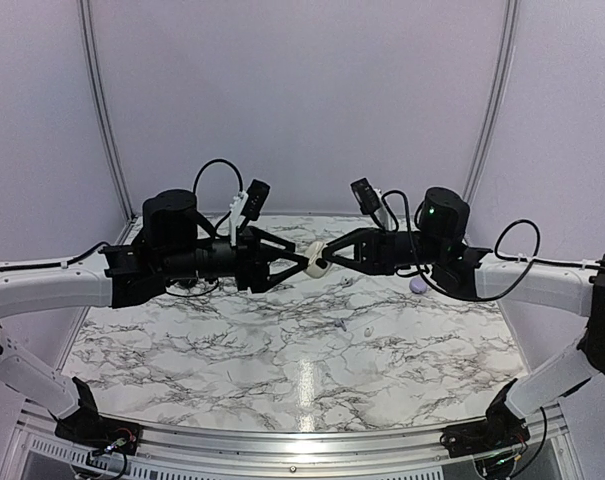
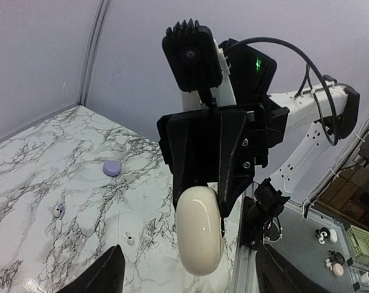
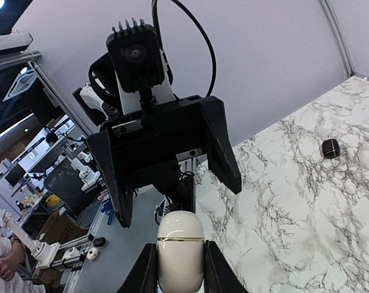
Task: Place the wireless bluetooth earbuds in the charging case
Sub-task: Pass from the right arm to the left
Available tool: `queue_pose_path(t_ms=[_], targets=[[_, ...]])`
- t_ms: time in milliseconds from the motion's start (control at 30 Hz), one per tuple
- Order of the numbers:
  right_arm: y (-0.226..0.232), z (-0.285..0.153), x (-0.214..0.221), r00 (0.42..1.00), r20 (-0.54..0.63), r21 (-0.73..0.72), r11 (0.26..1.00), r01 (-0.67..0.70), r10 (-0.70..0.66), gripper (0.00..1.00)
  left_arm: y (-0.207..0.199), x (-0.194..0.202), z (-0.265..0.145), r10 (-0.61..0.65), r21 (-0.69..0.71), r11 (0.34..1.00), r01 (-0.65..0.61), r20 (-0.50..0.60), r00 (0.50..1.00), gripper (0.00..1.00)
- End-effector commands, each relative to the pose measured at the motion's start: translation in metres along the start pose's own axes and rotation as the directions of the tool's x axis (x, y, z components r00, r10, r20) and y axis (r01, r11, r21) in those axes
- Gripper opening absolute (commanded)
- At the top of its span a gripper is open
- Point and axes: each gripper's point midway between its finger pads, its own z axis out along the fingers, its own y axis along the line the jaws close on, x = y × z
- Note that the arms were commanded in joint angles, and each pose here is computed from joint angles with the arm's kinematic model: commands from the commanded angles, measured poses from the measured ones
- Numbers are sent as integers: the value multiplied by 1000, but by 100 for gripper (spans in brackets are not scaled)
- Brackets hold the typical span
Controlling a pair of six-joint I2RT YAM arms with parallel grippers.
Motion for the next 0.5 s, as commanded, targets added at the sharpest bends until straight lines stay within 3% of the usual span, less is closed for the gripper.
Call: queue_pose_path(t_ms=[0, 467], targets=[[22, 6, -17, 990, 3, -12, 990, 143, -143, 0, -33, -12, 5, 26, 159, 987, -29, 18, 1000, 72], [27, 9, -16, 988, -5, -36, 988, 152, -152, 0, -38, -5, 13, 12, 203, 979, -9, -11, 1000, 34]])
